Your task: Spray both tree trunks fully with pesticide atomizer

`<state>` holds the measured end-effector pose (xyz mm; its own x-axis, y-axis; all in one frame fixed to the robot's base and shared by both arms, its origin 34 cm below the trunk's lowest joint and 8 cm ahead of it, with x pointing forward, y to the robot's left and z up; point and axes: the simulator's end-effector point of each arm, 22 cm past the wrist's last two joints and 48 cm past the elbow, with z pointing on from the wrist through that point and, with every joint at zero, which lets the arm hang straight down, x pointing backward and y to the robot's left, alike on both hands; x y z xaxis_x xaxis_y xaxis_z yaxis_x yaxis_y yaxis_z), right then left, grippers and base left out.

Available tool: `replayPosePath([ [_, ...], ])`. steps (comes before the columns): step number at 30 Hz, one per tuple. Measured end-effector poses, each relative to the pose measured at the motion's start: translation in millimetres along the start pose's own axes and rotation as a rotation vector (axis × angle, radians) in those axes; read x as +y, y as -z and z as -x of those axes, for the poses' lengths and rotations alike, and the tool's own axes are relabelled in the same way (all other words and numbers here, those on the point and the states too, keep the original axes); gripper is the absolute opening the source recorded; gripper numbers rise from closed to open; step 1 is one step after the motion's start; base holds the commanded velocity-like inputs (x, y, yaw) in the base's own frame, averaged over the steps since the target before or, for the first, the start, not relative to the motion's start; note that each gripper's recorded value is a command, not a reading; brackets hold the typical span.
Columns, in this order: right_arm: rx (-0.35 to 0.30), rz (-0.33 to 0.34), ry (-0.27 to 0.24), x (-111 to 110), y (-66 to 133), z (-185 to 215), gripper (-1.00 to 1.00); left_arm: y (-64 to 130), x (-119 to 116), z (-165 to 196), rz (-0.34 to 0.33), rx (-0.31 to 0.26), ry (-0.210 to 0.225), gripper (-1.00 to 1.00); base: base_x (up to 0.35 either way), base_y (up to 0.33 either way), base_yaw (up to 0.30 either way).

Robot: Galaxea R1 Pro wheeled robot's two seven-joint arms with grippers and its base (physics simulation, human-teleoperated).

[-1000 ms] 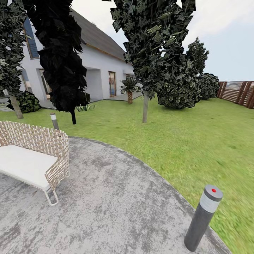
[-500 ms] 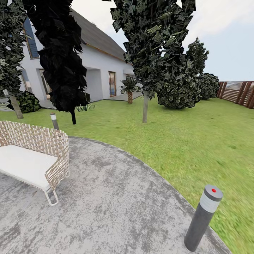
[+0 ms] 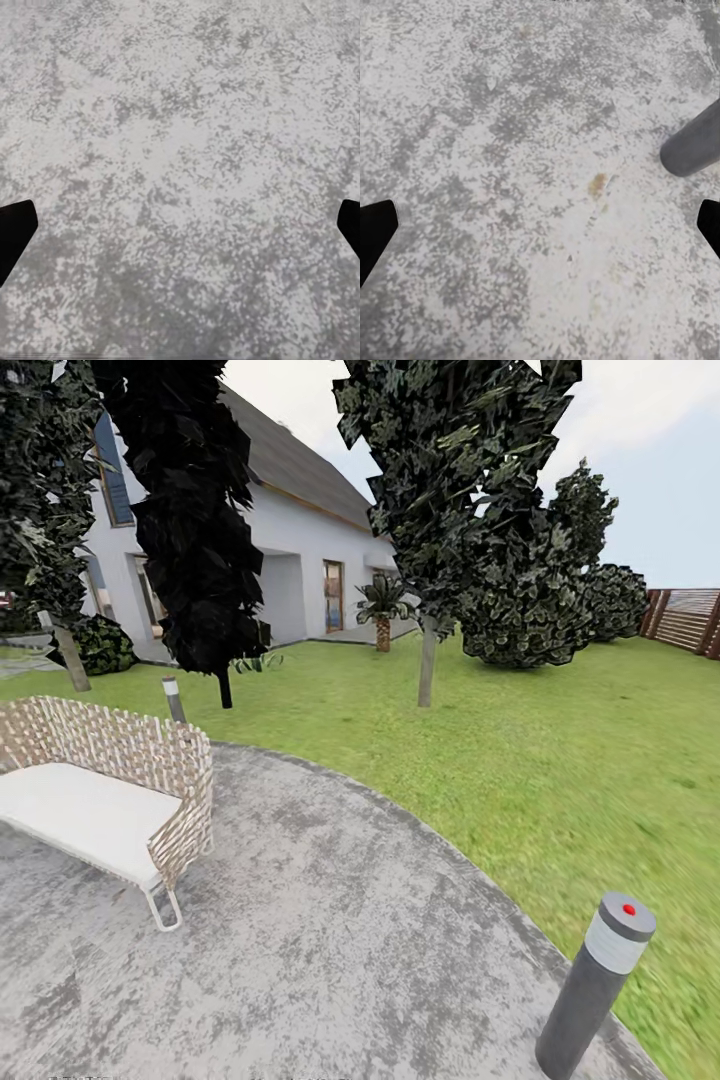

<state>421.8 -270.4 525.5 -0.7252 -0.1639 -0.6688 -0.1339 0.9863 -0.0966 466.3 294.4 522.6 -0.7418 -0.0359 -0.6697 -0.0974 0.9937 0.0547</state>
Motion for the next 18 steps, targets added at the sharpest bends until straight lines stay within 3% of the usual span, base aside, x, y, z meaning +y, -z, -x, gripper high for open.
replayPosePath([
  [5,0.006,0.001,0.000,1,0.1,-2,1.00,-0.1,0,-2,0.002,0.004,0.003,1.00,-0.028,0.000,0.232],
  [12,0.013,0.000,-0.004,1,0.1,-5,1.00,-0.4,2,-5,0.007,0.012,0.007,1.00,-0.284,0.033,0.233],
  [18,0.018,-0.001,-0.006,0,0.1,-7,1.00,-0.7,15,-8,0.043,0.018,0.066,1.00,-0.292,0.170,0.234],
])
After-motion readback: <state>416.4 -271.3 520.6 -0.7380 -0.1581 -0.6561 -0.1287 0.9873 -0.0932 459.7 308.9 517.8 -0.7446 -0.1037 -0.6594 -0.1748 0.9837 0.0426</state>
